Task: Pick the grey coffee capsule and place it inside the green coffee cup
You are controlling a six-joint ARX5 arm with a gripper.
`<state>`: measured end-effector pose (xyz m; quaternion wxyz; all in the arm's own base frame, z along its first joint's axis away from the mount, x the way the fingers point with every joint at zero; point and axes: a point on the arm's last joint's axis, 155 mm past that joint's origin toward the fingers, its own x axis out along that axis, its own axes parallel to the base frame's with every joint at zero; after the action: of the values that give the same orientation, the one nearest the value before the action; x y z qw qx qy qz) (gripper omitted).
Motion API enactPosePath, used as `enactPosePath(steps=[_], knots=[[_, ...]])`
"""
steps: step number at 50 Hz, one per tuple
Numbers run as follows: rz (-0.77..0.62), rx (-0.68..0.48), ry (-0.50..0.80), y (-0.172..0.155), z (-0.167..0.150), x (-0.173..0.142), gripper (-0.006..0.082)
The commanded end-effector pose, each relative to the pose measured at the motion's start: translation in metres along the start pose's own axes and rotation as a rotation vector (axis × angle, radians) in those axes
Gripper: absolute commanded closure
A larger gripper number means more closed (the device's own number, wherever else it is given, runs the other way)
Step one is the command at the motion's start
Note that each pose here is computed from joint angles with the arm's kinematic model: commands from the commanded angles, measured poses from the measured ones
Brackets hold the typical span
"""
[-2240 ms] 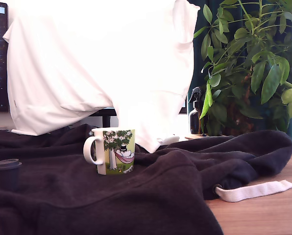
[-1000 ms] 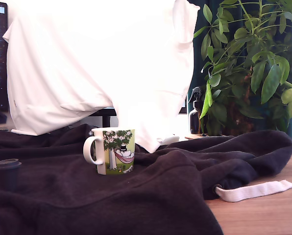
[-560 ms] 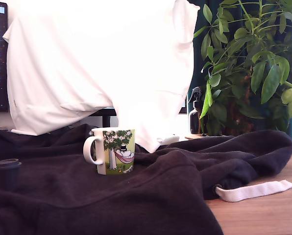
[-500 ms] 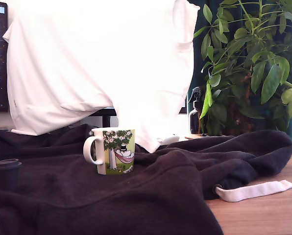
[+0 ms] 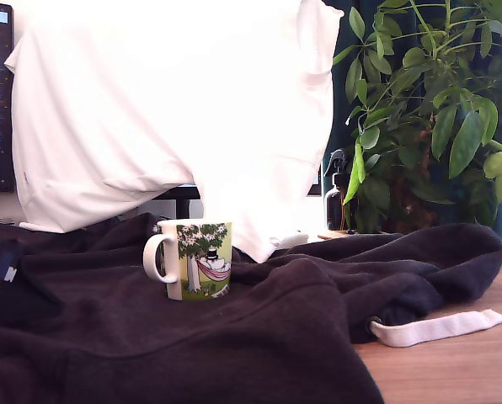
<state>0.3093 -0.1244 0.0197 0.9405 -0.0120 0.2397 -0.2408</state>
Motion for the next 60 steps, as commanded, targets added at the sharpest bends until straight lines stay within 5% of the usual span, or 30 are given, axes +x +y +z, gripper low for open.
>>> enactPosePath(steps=[1, 4, 8, 36, 60], knots=[[-0.009, 0.011, -0.004, -0.002, 0.000, 0.000, 0.0495], [-0.011, 0.012, -0.004, -0.002, 0.000, 0.000, 0.0659], [-0.012, 0.012, -0.007, -0.002, 0.001, 0.000, 0.0752], [-0.084, 0.002, -0.411, -0.018, 0.132, 0.001, 0.0753], [-0.237, 0.058, -0.372, -0.085, 0.179, 0.041, 0.0753]])
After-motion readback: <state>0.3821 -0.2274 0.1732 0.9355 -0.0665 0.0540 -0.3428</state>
